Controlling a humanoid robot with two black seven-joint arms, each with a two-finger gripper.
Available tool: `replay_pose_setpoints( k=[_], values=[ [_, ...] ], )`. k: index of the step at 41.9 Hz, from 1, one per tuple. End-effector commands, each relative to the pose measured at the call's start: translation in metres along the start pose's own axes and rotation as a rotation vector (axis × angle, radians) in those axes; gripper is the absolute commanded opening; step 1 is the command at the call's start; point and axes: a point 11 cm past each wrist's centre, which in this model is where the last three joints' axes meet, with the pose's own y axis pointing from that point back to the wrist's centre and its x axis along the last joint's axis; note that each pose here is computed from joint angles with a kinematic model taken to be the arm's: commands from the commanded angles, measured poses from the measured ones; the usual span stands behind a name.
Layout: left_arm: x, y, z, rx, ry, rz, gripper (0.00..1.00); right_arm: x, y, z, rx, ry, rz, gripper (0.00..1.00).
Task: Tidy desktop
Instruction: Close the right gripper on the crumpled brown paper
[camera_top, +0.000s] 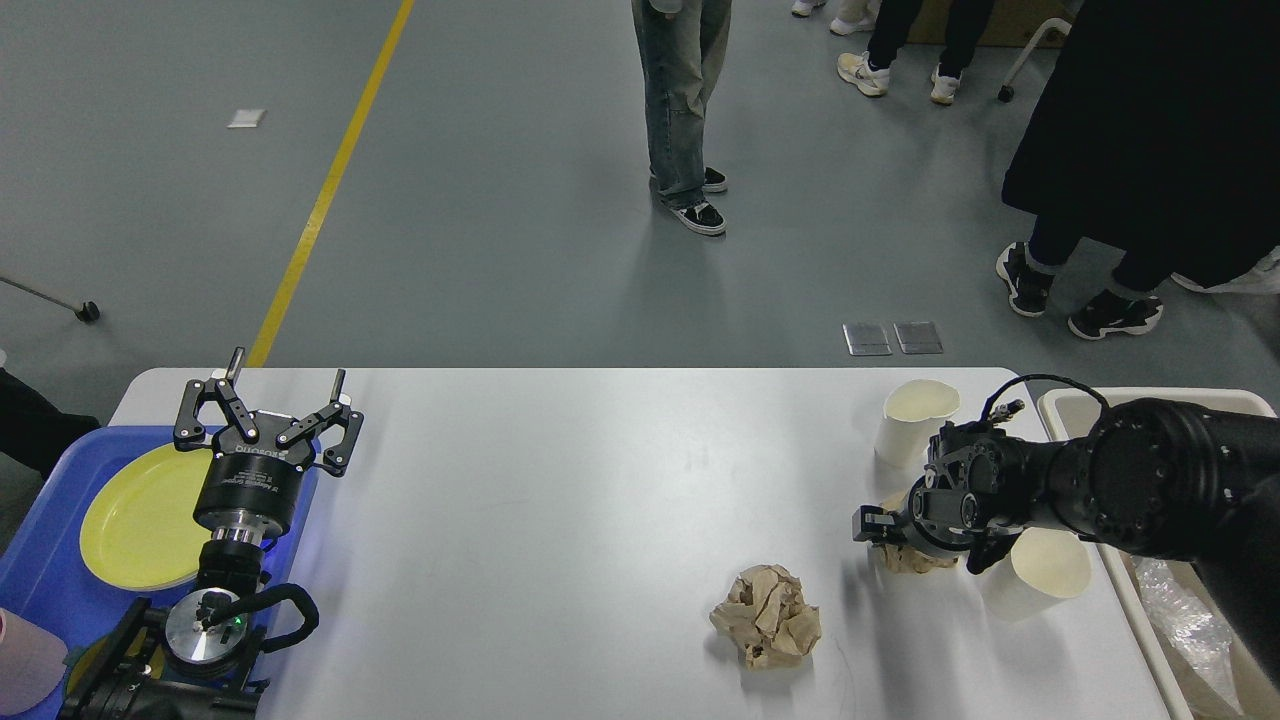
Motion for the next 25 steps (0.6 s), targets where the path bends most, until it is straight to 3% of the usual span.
replay_pose_setpoints(
  k=[1,7,25],
  values=[
    [0.000,0.000,0.000,0.000,0.000,0.000,0.96,-0.001,0.001,-0.001,0.006,-0.020,-0.011,0.41],
    [0.000,0.000,0.000,0.000,0.000,0.000,0.96,-0.003,0.002,-0.002,0.012,-0.043,-0.031,0.00],
    [0.000,0.000,0.000,0.000,0.000,0.000,0.96,0.000,0.012,-0.005,0.020,-0.039,-0.038,0.00]
  ],
)
